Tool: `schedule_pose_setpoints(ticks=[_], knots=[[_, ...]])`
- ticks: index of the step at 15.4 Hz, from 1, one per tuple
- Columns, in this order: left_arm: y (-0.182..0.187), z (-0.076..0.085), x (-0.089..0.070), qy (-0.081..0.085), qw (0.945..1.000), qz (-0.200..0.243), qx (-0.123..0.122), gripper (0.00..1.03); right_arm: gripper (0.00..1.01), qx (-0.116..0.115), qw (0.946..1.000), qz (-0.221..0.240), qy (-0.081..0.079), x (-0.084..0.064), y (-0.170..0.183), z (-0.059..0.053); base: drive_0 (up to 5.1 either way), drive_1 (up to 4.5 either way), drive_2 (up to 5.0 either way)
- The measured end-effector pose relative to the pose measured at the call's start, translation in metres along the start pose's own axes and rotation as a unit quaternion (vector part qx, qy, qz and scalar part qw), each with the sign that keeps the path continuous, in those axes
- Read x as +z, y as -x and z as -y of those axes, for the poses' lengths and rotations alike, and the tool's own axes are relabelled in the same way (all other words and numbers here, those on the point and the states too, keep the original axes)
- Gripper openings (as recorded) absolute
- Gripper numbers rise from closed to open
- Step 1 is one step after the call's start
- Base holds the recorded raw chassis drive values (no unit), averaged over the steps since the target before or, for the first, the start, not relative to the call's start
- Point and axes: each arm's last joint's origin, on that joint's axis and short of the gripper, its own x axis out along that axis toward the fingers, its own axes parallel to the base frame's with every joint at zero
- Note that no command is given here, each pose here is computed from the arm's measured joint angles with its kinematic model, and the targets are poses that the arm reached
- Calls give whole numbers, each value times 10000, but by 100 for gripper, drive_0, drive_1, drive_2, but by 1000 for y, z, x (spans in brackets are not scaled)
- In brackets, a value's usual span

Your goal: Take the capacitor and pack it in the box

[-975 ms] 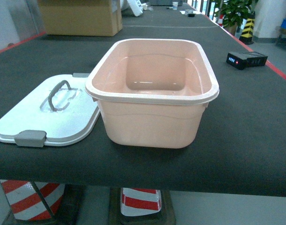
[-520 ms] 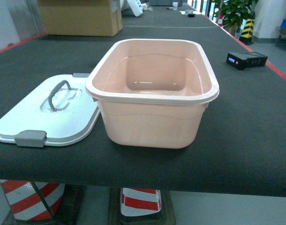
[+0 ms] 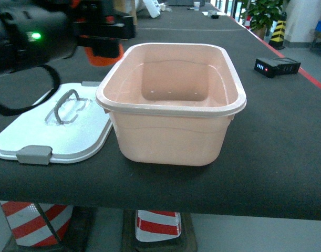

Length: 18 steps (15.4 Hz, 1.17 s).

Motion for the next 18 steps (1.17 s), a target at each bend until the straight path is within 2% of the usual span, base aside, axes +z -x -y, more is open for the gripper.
schedule_pose_setpoints(ticks=[1,8,10,13,14,15,16,18], knots=[[-35,24,-15,-58,9998,73,-182,58,98,2,10000,2,0,0,0,0,0,0,0],[-36,24,-21,-26,9999,-23,-132,80,98,0,10000,2,0,0,0,0,0,0,0],[-35,21,-17,-38,9999,110,-34,100,98,0,10000,2,0,0,0,0,0,0,0],[-35,22,-17,-35,9999,106,-41,98,98,0,10000,0,0,0,0,0,0,0,0],[-35,21,-17,-9,10000,64,73,98,98,0,10000,0,0,0,0,0,0,0,0],[-31,16,-19,90,9990,15,439,98,98,0,10000,2,0,0,0,0,0,0,0],[-24,5,-18,136,9980,8,621,98,98,0,10000,0,0,0,0,0,0,0,0],[-6,-28,-1,207,9939,218,1063,98,98,2,10000,2,0,0,0,0,0,0,0]])
